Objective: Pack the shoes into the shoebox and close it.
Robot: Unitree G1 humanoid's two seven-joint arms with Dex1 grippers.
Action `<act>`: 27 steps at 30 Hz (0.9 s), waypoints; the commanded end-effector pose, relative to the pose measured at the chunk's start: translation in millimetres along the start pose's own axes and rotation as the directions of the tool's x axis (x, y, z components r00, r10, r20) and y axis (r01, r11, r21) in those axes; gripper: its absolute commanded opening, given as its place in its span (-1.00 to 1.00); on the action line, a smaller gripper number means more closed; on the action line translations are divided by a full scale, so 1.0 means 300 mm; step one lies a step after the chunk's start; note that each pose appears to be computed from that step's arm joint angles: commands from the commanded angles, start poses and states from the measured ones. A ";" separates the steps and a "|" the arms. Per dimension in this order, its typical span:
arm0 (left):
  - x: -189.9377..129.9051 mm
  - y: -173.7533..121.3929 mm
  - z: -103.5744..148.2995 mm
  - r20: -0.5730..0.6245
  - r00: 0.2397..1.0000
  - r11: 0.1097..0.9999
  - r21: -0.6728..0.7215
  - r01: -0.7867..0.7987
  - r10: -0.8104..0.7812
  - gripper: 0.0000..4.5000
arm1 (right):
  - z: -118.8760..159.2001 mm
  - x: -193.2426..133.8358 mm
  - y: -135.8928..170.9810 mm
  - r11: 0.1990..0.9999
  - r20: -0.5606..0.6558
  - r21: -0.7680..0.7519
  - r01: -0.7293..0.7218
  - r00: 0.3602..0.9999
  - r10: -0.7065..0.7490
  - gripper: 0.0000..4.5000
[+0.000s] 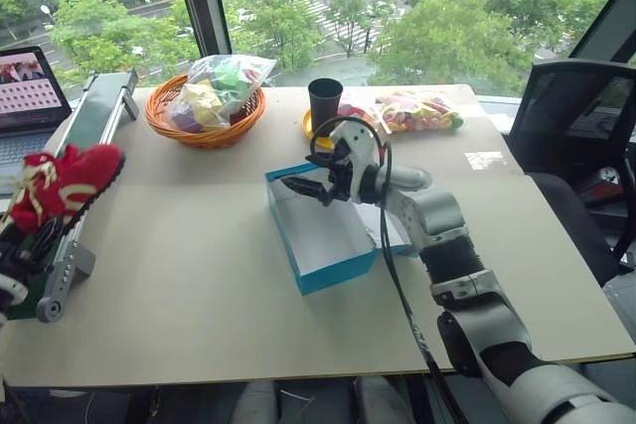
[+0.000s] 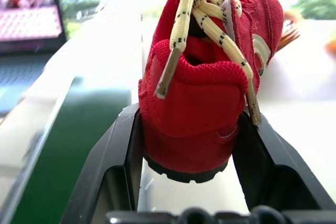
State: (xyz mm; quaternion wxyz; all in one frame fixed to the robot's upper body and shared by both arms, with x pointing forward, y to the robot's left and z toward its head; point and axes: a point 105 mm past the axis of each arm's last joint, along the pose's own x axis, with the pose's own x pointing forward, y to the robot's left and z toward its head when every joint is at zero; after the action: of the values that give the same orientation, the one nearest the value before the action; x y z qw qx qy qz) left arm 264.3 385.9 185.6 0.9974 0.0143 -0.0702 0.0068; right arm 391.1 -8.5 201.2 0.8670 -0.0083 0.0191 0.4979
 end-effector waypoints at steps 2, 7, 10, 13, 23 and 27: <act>0.123 -0.295 0.148 0.153 0.969 0.977 -0.058 0.205 -0.194 -0.13 | 0.158 -0.023 -0.034 0.914 0.210 0.400 -0.062 0.977 -0.026 1.00; 0.177 -0.479 0.215 0.226 0.927 0.938 -0.111 0.329 -0.299 -0.13 | 0.180 -0.030 -0.026 0.798 0.230 0.590 -0.123 0.973 -0.020 1.00; 0.202 -0.622 0.236 0.254 0.879 0.887 -0.126 0.444 -0.404 -0.13 | 0.161 -0.036 -0.040 0.765 0.191 0.638 -0.089 0.980 -0.045 1.00; 0.206 -0.708 0.230 0.255 0.843 0.845 -0.139 0.516 -0.473 -0.13 | 0.192 -0.054 -0.053 0.737 0.227 0.667 -0.109 0.972 -0.062 1.00; 0.230 -0.742 0.201 0.251 0.825 0.820 -0.156 0.551 -0.507 -0.13 | 0.260 -0.163 -0.022 0.759 0.299 0.624 -0.187 0.954 -0.011 1.00; 0.239 -0.730 0.217 0.268 0.824 0.824 -0.150 0.547 -0.499 -0.13 | 0.178 -0.241 0.033 0.802 0.177 0.571 -0.178 0.980 0.092 1.00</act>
State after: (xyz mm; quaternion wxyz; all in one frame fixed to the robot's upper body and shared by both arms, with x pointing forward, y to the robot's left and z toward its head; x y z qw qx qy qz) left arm 332.8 161.3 237.2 0.9458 -0.0859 -0.1383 -0.2811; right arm 367.5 -65.7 253.0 0.7997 0.3336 0.1106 0.4868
